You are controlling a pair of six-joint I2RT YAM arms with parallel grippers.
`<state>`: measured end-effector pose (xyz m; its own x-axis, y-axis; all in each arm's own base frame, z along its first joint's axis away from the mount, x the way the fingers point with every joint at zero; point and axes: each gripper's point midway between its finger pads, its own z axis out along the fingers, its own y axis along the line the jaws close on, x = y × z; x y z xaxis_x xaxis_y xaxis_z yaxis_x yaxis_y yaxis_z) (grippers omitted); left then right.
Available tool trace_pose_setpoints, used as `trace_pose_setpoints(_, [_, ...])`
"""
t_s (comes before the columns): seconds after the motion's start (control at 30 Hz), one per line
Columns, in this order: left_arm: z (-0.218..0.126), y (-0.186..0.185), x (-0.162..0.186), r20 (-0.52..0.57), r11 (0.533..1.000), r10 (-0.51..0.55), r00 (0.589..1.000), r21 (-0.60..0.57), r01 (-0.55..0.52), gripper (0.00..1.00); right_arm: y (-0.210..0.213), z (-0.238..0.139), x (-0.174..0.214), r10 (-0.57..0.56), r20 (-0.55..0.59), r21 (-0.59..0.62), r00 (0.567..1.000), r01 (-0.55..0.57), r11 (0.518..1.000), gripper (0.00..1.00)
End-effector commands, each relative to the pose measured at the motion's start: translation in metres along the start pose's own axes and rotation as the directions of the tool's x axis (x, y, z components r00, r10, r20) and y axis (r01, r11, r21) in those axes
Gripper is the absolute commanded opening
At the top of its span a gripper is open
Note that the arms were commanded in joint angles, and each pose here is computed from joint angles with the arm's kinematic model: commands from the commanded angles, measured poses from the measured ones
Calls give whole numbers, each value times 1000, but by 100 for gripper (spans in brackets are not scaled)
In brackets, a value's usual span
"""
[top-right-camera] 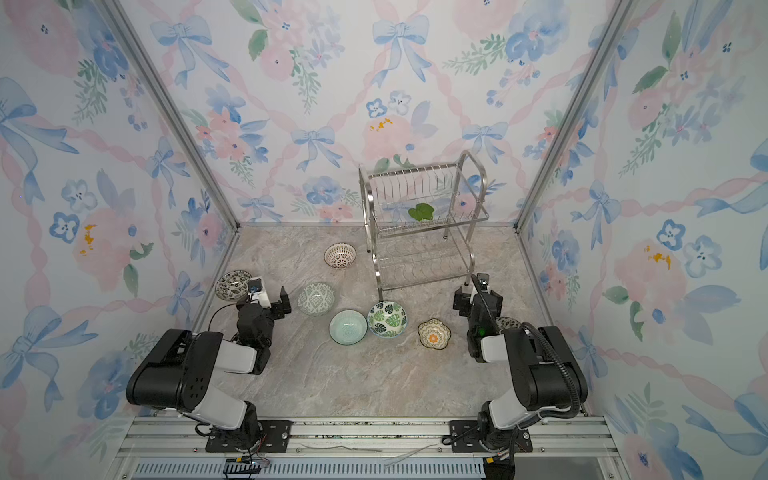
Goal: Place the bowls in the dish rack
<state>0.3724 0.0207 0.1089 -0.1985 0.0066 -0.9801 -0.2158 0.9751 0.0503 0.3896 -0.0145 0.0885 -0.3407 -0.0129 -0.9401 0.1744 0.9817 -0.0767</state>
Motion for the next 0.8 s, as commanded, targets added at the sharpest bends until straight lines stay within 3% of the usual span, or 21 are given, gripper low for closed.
trace_pose_setpoints(0.0, [0,1,1,4,1000,16,1000,2,-16,98,2,1,-11,3,29,-4,1000,-3,1000,97])
trace_pose_setpoints(0.77, [0,1,1,3,1000,14,1000,5,-14,98,3,1,-12,-2,30,-5,1000,2,1000,97])
